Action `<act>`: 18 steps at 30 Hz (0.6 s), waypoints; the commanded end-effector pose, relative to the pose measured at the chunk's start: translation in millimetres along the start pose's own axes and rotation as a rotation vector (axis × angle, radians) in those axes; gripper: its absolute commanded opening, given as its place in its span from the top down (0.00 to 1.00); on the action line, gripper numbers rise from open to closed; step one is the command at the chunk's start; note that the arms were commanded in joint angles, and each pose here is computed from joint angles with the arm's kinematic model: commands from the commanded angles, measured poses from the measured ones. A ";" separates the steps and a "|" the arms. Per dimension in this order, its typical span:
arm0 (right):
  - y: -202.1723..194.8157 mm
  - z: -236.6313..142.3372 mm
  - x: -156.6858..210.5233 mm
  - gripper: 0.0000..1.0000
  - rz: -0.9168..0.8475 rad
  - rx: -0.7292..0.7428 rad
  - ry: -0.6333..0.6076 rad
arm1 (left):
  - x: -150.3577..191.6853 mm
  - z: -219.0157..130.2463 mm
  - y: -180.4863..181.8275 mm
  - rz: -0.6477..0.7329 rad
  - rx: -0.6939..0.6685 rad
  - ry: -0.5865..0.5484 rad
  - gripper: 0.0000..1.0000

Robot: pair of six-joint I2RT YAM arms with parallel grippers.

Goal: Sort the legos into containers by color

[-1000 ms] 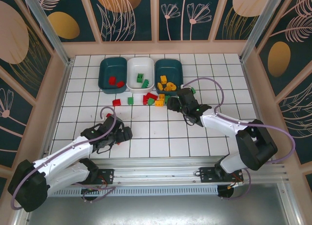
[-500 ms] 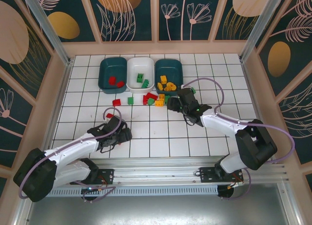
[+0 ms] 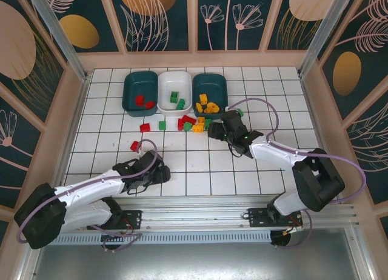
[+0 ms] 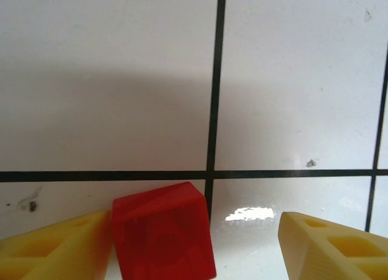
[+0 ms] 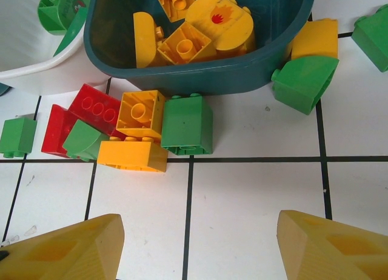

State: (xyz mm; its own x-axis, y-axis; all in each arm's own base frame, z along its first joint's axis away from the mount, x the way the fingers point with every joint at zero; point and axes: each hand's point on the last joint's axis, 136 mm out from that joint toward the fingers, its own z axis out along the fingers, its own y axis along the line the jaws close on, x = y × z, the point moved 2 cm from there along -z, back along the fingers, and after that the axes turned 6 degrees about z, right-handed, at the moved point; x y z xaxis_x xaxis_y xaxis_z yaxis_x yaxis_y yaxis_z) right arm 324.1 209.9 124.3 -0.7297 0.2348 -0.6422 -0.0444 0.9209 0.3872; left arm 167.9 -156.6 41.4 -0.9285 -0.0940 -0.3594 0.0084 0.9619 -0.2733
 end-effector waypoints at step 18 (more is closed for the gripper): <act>-10.9 -7.7 -4.6 0.33 0.030 -0.001 -0.033 | -57.6 -14.3 -25.7 0.091 -0.115 -0.124 0.84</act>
State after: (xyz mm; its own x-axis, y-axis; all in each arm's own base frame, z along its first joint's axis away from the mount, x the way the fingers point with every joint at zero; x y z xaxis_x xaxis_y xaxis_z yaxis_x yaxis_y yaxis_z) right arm 321.3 201.4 124.0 -0.7254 0.2452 -0.6432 -0.0326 0.9211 0.3880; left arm 193.1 -158.0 48.7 -0.9187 -0.0480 -0.3920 0.0016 0.9921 -0.1253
